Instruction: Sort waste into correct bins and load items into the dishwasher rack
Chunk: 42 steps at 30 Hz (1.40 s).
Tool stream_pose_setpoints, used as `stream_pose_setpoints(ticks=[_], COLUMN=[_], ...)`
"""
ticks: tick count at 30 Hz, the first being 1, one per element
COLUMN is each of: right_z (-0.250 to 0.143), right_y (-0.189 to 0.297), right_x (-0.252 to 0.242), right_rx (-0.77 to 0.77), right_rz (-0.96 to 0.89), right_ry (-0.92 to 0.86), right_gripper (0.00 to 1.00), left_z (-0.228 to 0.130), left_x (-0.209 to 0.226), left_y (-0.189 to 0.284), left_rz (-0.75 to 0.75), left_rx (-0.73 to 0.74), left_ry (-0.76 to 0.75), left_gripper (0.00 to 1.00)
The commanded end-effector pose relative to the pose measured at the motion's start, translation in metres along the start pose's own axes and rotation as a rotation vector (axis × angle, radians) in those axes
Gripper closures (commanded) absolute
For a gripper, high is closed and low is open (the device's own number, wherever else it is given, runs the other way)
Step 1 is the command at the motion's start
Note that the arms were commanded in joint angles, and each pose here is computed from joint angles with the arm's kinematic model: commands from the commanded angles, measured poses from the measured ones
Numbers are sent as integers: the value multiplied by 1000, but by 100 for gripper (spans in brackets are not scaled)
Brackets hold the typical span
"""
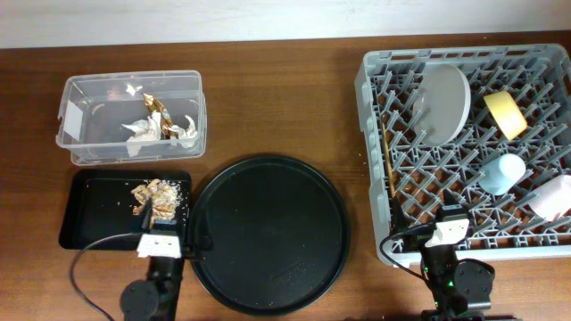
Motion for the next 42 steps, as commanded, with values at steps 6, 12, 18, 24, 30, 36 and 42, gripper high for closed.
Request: stream_pose_setpoints(ticks=[6,12,18,24,30,36,42], right_z=[-2,-2,-2,-2,-2,-2,-2], right_y=[0,0,0,0,0,0,0], right_x=[1,1,1,1,1,1,1], right_rx=[2,2,2,2,2,2,2], right_rz=[0,0,0,0,0,0,0], right_ry=[-4,-4,-4,-4,-4,-4,-4], right_gripper=[2,2,2,2,2,2,2], left_z=[-21,-20,-20,-20,-20,-20,-20], left_x=[1,9,9,9,9,9,9], left_y=[-1,-1,-1,-1,-1,-1,-1], left_rz=[-8,28,27,27,27,27,27], left_rx=[58,54,55,55,54,55,55], left_ry=[-42,-41,-41,-41,-41,-41,-41], left_gripper=[1,1,1,1,1,1,1])
Point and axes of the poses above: each gripper's point midway between its finger pads, its own y axis back along the fingers, its own x axis along the line the jaws close on, z = x × y, the point moved 1 cm from there along y, back along the fingers, and after that the axes turned 11 degrees about y, right-handed, at the moved point
